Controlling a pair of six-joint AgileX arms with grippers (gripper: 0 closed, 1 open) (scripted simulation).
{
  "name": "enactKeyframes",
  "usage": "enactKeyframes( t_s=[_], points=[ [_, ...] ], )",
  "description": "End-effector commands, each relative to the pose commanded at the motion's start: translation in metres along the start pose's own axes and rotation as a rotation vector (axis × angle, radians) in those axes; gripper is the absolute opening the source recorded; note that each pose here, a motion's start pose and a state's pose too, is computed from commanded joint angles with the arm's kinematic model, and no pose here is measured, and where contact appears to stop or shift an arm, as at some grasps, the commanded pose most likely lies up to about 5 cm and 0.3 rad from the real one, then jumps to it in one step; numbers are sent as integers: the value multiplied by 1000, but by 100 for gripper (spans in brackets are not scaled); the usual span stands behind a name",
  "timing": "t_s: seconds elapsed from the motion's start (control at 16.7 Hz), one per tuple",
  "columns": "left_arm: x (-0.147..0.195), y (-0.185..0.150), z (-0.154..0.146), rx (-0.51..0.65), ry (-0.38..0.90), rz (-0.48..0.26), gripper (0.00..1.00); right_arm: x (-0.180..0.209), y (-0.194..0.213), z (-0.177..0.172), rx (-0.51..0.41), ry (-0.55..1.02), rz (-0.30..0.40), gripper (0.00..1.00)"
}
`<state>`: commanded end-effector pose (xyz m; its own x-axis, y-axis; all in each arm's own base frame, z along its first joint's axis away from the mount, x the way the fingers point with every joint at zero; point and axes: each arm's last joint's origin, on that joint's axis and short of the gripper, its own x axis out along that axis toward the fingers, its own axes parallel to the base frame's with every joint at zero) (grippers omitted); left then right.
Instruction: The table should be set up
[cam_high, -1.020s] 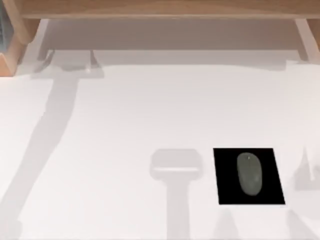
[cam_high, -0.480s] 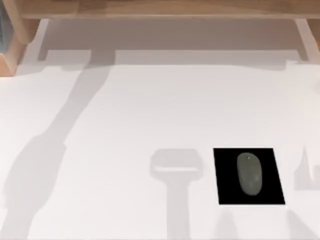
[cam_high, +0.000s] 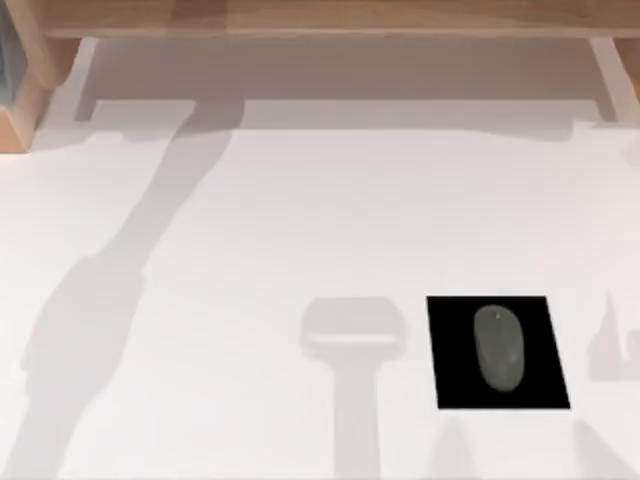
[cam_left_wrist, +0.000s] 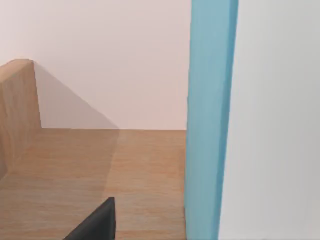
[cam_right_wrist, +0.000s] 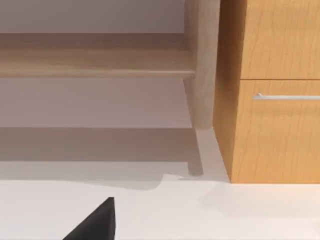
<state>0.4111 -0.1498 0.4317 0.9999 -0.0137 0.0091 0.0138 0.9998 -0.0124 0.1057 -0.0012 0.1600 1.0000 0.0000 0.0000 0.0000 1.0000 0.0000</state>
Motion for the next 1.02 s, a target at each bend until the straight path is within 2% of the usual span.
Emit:
enactKeyframes(
  t_s=[0.66,1.02],
  points=[
    [20,-2,1,-1,-2,-4,100,0,0,0,0,0,0,100],
    [20,-2,1,-1,-2,-4,55,0,0,0,0,0,0,100]
  ],
)
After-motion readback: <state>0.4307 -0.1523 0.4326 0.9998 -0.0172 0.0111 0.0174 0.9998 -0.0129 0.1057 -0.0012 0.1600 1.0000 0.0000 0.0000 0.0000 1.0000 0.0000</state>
